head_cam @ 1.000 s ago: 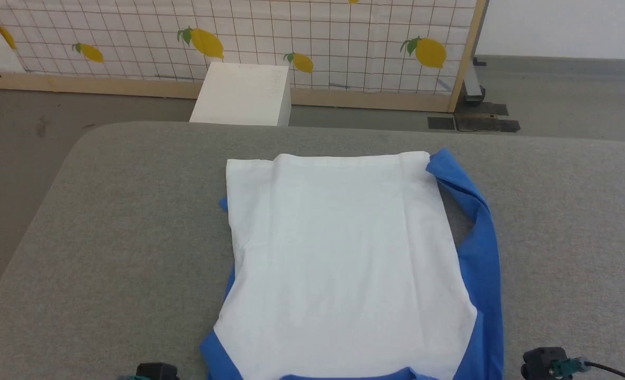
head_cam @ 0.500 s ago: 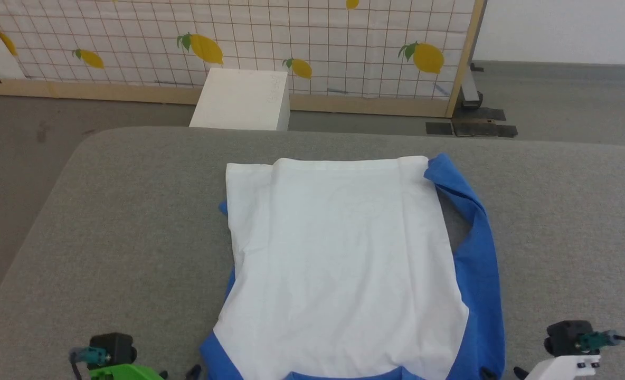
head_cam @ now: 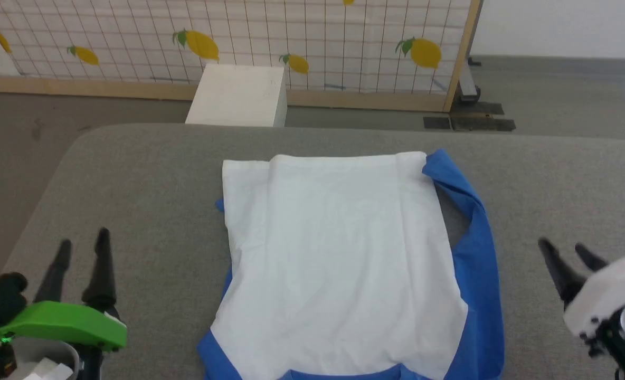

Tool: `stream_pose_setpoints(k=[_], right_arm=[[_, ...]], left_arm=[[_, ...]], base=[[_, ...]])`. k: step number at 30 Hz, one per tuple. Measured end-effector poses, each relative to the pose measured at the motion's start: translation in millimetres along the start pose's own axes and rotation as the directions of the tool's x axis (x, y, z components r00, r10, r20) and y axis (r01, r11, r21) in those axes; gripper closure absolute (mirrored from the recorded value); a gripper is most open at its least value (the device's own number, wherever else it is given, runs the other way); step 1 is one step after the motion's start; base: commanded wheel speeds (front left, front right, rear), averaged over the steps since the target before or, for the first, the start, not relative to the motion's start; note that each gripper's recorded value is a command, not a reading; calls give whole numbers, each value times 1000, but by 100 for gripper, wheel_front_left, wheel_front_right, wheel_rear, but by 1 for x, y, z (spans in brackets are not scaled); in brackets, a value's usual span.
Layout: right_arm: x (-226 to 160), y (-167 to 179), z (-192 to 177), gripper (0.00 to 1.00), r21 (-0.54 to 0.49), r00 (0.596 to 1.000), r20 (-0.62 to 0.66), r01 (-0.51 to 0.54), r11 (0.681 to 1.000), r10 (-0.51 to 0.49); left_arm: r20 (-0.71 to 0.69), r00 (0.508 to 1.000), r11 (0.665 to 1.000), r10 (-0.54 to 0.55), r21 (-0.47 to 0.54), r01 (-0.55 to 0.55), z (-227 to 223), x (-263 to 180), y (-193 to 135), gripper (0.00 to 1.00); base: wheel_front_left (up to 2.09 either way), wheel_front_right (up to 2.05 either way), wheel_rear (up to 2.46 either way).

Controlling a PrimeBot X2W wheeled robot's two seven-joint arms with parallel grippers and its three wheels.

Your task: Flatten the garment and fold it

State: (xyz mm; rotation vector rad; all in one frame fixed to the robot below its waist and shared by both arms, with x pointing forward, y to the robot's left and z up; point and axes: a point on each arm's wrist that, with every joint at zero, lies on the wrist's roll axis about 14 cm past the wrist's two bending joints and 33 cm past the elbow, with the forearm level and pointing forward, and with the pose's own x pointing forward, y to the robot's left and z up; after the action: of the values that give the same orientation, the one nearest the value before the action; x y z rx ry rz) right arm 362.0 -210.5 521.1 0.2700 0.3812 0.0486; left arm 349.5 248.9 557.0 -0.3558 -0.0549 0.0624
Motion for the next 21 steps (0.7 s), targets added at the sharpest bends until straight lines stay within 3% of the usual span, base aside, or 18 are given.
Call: stream_pose_setpoints(k=[9, 15, 21], right_arm=[[78, 23, 31, 0, -161, 999, -39, -19, 987, 13], [136, 31, 22, 0, -329, 985, -168, -31, 944, -26], [180, 30, -9, 0, -426, 950, -302, -58, 903, -81]], left_arm=[[243, 969, 996, 35, 68, -53, 40, 33, -2, 0], [210, 976, 995, 58, 62, -72, 11, 46, 6, 0], [170, 983, 995, 75, 60, -86, -13, 60, 16, 0]], base=[[0, 0, 0], [0, 0, 0], [0, 0, 0]])
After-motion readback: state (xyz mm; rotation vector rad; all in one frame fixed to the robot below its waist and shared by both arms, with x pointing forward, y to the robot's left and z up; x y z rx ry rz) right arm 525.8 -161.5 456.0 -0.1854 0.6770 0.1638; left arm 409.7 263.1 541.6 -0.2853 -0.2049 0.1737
